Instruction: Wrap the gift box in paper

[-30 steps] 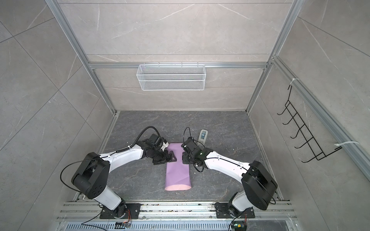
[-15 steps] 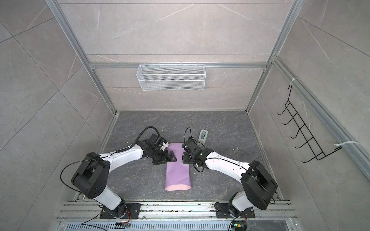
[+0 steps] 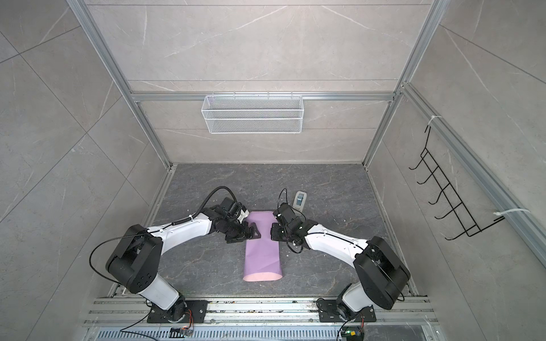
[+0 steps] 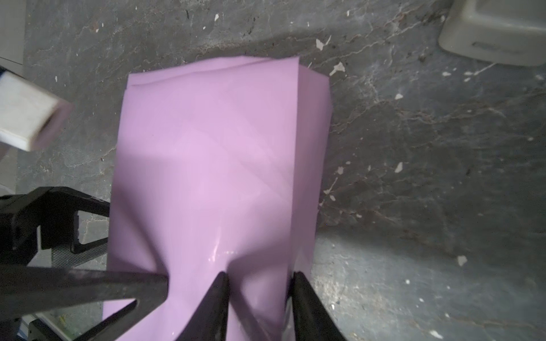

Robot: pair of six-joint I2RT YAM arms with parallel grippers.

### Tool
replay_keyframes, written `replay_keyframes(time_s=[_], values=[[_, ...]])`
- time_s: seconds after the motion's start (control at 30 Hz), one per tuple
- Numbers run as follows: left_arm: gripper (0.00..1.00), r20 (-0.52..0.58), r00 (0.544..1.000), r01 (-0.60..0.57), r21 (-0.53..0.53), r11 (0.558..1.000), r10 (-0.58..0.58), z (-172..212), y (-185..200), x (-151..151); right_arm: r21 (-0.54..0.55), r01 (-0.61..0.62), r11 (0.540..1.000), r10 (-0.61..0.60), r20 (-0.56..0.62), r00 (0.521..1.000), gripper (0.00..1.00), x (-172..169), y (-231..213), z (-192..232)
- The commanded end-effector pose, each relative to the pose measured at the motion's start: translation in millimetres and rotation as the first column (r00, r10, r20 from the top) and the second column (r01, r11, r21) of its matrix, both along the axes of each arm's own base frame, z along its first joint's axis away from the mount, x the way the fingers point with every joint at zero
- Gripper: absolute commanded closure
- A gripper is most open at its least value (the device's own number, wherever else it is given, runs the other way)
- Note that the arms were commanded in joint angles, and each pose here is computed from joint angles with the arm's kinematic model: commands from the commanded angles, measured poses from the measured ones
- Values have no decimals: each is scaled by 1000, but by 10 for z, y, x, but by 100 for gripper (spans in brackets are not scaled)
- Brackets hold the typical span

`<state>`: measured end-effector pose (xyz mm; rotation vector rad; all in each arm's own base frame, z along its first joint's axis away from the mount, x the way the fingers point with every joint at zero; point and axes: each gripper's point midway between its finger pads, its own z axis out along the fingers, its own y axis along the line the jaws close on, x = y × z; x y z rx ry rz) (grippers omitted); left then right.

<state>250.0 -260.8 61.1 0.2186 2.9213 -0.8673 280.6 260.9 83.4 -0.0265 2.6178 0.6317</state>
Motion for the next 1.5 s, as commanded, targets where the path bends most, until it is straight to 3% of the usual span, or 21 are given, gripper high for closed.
replay_keyframes(time_s=[0.0,0.7,1.27,1.47], values=[[3,-70,998,12,168,986,-1,-394,242,-169,76,-10,997,12,-26,1000,62,-24,103,-68],[3,-75,997,14,167,986,-2,-401,241,-180,219,6,976,5,-52,999,49,105,227,-211],[3,-54,999,2,146,989,6,-321,178,-114,276,39,960,-20,-70,997,22,256,124,-248],[1,11,999,-44,82,996,43,-34,60,54,194,29,981,-30,-2,1000,16,215,-204,-11]])
